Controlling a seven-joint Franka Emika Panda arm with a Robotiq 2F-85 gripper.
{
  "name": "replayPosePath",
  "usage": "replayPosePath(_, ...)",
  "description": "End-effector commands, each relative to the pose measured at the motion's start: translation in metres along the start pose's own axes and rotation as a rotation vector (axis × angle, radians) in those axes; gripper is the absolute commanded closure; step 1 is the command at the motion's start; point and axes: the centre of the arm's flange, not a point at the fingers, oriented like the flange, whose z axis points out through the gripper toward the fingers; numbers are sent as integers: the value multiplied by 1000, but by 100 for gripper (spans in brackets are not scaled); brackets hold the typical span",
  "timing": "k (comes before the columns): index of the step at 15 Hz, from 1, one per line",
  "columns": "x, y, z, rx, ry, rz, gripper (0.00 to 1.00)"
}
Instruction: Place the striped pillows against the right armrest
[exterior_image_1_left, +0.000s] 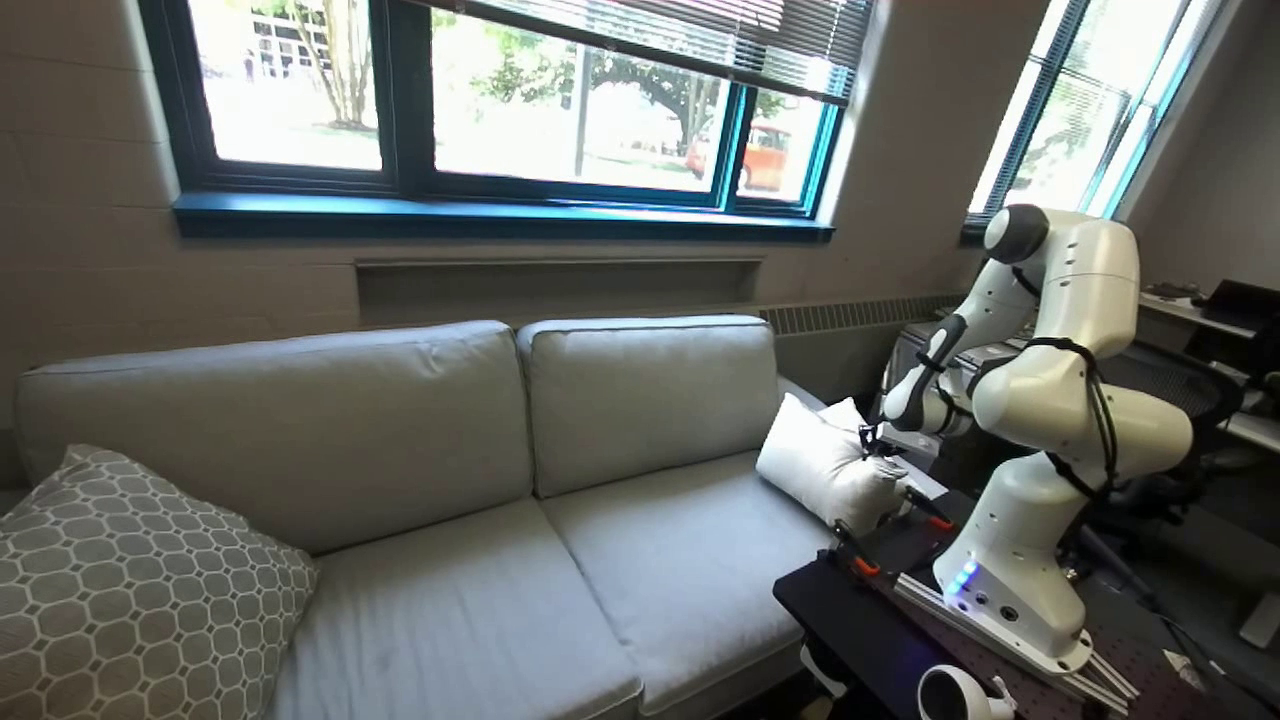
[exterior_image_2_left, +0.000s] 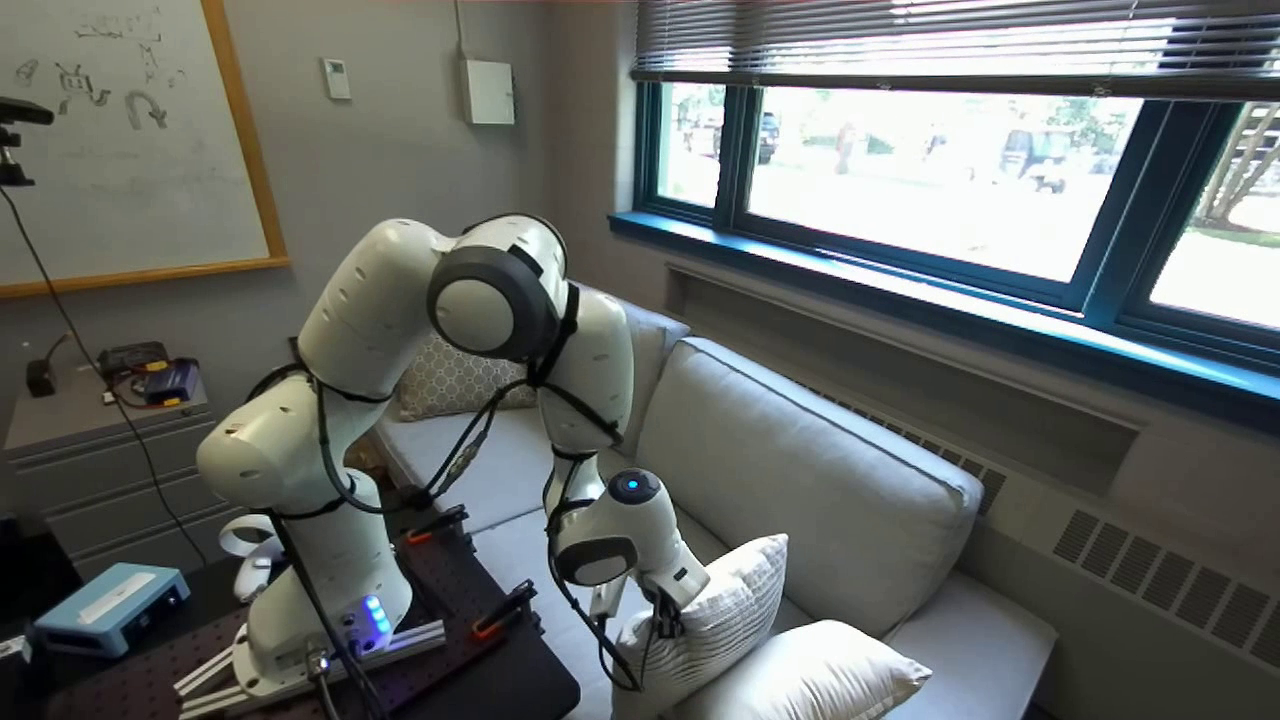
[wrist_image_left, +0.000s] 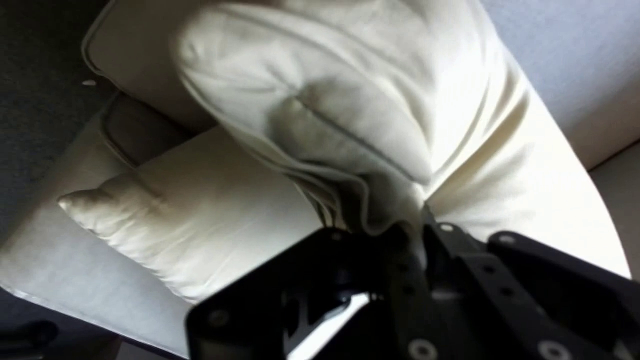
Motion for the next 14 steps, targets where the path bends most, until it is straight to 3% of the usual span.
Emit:
replayPosePath(1,9,-3,13,-24,-16,28,67)
replayPosePath(3,10,-6,16,-28,-18,52,61)
replayPosePath(7,12,-15,18,-52,14,87,31)
replayPosePath(11,22,-14,11,-176,187,157,1)
replayPosePath(14,41,-21,-6,-267,311,183,0)
